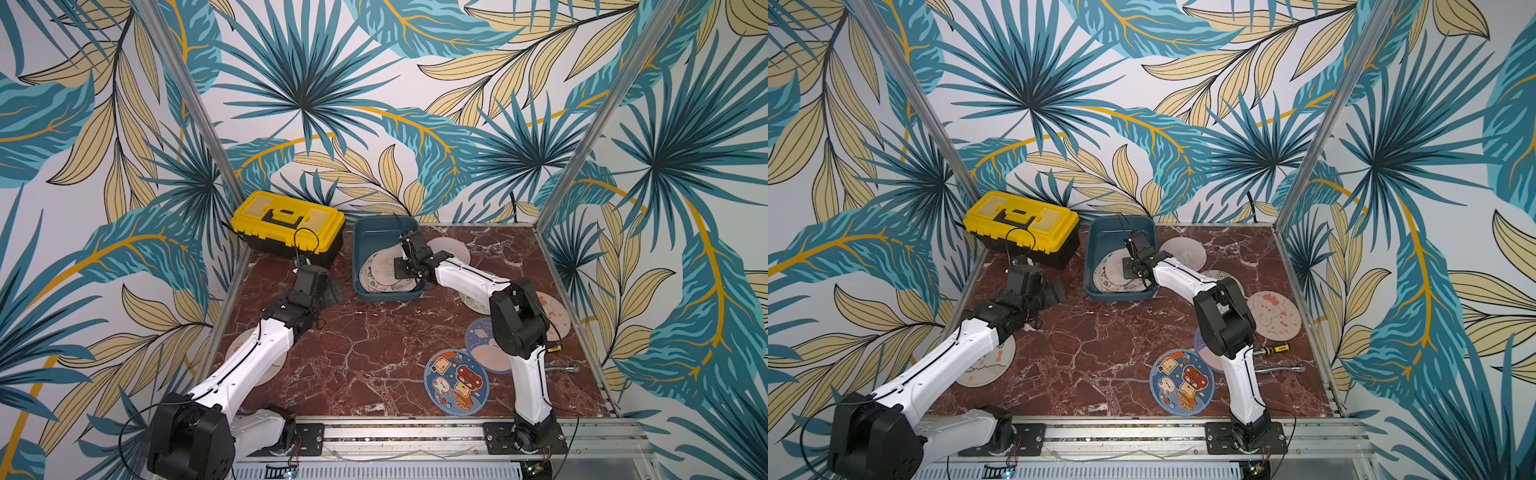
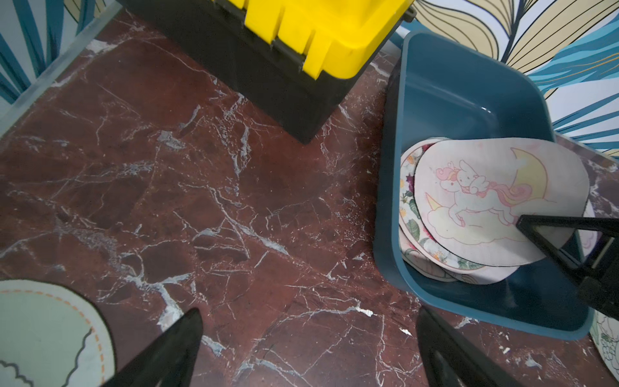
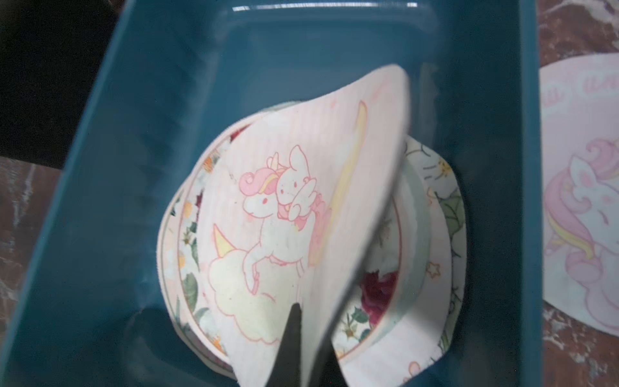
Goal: Put the coasters into the storage box
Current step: Place the coaster in the storage box.
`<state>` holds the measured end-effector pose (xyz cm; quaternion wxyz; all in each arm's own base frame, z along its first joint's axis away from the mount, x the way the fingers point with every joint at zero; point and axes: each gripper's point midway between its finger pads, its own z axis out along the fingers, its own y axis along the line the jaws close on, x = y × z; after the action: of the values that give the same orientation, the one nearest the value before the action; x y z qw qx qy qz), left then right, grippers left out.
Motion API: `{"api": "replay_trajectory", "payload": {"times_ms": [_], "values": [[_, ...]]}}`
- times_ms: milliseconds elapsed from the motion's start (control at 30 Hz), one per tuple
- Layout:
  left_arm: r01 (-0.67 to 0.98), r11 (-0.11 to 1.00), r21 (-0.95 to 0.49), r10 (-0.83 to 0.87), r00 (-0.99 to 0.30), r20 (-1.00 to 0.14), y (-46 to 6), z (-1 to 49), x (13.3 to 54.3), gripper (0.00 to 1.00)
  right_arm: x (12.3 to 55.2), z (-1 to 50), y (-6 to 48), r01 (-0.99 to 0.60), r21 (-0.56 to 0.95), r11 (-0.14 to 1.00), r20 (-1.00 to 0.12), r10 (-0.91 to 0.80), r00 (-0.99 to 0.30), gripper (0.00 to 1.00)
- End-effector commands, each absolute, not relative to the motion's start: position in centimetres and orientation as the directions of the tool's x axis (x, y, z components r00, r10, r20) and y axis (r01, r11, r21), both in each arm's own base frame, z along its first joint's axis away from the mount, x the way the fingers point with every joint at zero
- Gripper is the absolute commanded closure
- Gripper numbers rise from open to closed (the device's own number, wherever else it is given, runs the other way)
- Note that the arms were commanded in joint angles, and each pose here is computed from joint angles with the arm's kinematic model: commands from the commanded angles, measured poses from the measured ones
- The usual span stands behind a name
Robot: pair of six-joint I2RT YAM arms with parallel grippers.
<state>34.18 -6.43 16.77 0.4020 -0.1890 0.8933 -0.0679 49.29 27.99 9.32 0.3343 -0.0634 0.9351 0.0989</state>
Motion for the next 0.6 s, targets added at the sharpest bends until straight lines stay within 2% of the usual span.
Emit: {"api": "replay_trajectory", "payload": {"times_ms": [0, 133, 267, 433, 567], "values": [[-0.321, 0.911, -0.258, -0.408, -0.618, -0.672, -5.6, 15.8, 33.3, 0.00, 47.8, 6.3, 26.5, -0.138, 0.083, 0.987, -0.567, -0.067, -0.821, 1.00], [-0.345, 0.905, -0.249, -0.419, -0.626, -0.657, -5.2, 15.3, 33.0, 0.01, 47.7, 6.3, 26.5, -0.134, 0.079, 0.988, -0.557, -0.068, -0.827, 0.92], [-0.352, 0.901, -0.253, -0.428, -0.628, -0.650, -5.2, 15.1, 32.9, 0.01, 47.7, 6.8, 26.4, -0.130, 0.079, 0.988, -0.553, -0.065, -0.831, 0.76], [-0.352, 0.900, -0.255, -0.430, -0.630, -0.647, -5.2, 15.1, 33.0, 0.00, 47.3, 8.2, 26.2, -0.127, 0.084, 0.988, -0.557, -0.059, -0.828, 0.50], [-0.346, 0.899, -0.267, -0.434, -0.629, -0.645, -5.4, 15.1, 33.3, 0.01, 46.9, 9.5, 25.8, -0.124, 0.082, 0.989, -0.565, -0.056, -0.823, 0.39]]}}
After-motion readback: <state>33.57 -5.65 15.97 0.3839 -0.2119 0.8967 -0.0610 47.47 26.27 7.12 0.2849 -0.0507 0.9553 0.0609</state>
